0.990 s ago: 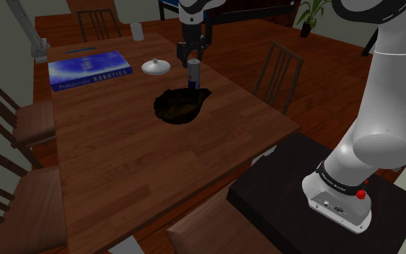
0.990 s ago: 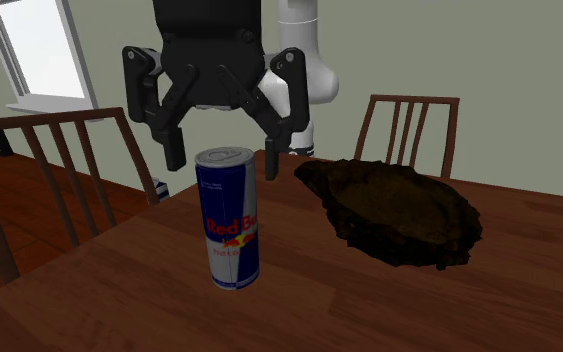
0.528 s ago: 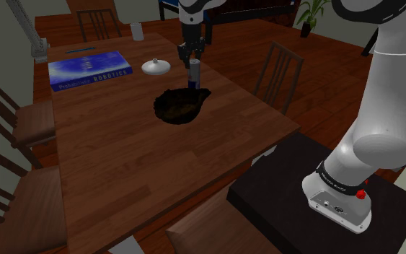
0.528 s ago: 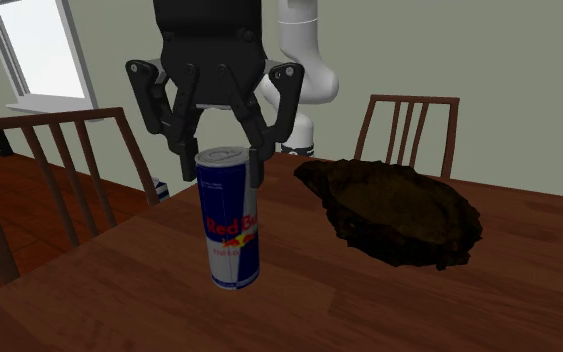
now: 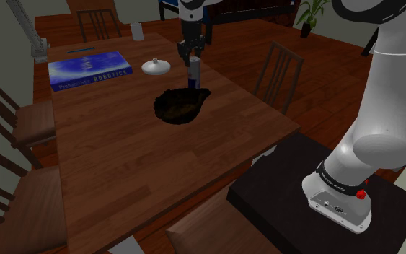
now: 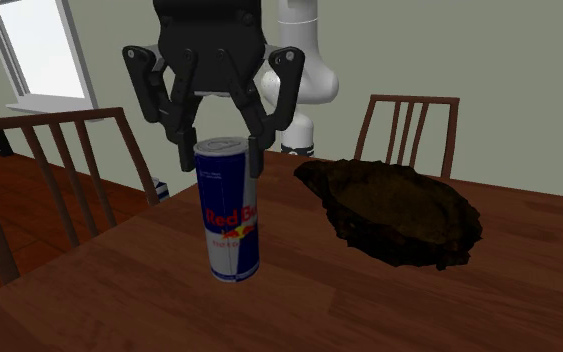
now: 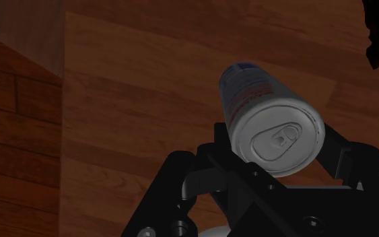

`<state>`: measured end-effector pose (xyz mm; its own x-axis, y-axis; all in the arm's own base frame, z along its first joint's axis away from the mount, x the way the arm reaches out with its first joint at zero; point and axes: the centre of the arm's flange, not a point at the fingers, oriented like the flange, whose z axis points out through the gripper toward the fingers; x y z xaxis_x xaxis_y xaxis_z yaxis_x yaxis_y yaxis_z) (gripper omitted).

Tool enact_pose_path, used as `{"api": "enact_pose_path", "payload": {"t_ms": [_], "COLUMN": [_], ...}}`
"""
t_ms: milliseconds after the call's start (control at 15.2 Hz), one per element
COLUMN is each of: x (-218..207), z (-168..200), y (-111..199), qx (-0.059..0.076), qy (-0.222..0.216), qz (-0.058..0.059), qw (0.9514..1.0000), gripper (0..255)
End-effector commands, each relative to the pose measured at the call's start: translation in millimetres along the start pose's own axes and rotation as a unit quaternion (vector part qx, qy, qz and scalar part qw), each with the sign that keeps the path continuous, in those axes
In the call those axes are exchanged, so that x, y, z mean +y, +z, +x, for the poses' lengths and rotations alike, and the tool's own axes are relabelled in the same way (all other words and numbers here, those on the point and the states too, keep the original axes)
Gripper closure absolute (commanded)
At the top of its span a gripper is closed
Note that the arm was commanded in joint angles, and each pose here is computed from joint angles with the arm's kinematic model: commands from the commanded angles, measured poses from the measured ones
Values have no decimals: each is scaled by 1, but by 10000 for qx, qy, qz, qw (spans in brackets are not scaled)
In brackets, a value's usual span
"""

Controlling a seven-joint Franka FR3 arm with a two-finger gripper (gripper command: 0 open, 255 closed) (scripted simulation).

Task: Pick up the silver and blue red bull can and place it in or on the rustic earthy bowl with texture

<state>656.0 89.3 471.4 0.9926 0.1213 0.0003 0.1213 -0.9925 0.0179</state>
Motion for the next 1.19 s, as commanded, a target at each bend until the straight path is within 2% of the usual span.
{"api": "enact_pose_path", "payload": {"t_ms": [0, 1122], "x": [1, 2], "z": [0, 0], "y": [-11, -100], "qx": [1, 1], "qy": [1, 1], "qz": [-1, -1], "qw": [10000, 10000], "gripper": [255, 255]}}
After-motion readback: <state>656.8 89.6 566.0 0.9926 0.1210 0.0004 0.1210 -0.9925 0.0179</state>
